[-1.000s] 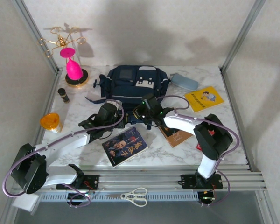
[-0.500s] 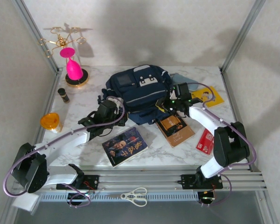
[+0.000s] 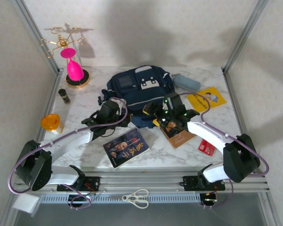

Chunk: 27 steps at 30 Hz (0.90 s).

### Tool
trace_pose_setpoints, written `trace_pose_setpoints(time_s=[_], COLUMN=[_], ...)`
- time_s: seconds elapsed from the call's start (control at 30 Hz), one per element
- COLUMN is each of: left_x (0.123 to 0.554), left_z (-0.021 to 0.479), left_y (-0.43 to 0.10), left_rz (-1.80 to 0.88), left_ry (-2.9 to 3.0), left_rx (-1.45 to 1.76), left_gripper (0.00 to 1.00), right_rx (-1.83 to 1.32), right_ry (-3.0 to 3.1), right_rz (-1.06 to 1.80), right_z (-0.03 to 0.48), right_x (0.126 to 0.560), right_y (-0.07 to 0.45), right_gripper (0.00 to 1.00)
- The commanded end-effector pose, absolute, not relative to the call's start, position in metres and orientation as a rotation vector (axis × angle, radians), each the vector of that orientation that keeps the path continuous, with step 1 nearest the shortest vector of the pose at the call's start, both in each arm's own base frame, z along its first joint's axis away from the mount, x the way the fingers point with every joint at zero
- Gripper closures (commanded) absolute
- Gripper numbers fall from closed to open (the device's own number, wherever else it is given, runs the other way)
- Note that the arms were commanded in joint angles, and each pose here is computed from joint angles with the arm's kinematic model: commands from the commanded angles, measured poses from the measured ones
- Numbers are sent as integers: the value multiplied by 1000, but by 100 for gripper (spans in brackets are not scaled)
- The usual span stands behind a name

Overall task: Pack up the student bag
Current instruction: Unzip the student bag at the top-center of the table.

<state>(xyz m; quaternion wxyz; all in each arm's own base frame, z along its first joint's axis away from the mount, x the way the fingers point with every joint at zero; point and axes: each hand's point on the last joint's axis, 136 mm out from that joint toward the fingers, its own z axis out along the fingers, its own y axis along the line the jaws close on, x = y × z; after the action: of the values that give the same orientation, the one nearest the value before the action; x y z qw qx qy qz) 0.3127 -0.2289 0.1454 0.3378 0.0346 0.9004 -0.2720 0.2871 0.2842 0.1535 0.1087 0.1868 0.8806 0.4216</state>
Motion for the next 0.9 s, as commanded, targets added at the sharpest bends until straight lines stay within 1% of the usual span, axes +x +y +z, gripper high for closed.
trace_pose_setpoints(time_s=[0.0, 0.03, 0.07, 0.13, 0.2, 0.27, 0.3, 0.4, 0.47, 0.53, 0.57, 0.7, 0.8, 0.87], left_x=[316, 315, 315, 314, 315, 315, 315, 315, 316, 316, 316, 317, 318, 318], left_z=[163, 164, 164, 165, 165, 163, 163, 162, 162, 161, 162, 160, 156, 154], left_y=[-234, -234, -234, -231, -229, -229, -229, -230, -229, -227, -225, -213, -202, -196], left_rz=[-774, -774, -772, -752, -739, -733, -735, -737, -727, -716, -709, -642, -574, -545], left_ry=[2271, 2267, 2266, 2268, 2268, 2271, 2272, 2273, 2273, 2273, 2271, 2269, 2281, 2288], left_rx=[94, 95, 99, 101, 103, 103, 103, 105, 103, 98, 92, 52, 22, 9], left_gripper=[100, 100, 100, 100, 100, 100, 100, 100, 100, 100, 100, 100, 100, 100], right_rx=[836, 886, 889, 968, 1101, 1199, 1244, 1320, 1356, 1360, 1349, 1281, 1212, 1129], right_ry=[2494, 2456, 2458, 2437, 2393, 2334, 2325, 2314, 2308, 2310, 2318, 2350, 2375, 2394], right_rz=[1372, 1419, 1450, 1452, 1452, 1465, 1450, 1418, 1377, 1359, 1353, 1303, 1258, 1265], right_z=[154, 155, 156, 158, 151, 146, 140, 124, 115, 110, 108, 108, 111, 116], right_x=[297, 301, 296, 298, 303, 314, 318, 328, 333, 338, 339, 341, 343, 346], right_y=[308, 315, 329, 341, 346, 347, 349, 354, 354, 356, 357, 353, 343, 337], right_gripper=[12, 12, 12, 8, 7, 8, 10, 26, 32, 42, 49, 73, 86, 92])
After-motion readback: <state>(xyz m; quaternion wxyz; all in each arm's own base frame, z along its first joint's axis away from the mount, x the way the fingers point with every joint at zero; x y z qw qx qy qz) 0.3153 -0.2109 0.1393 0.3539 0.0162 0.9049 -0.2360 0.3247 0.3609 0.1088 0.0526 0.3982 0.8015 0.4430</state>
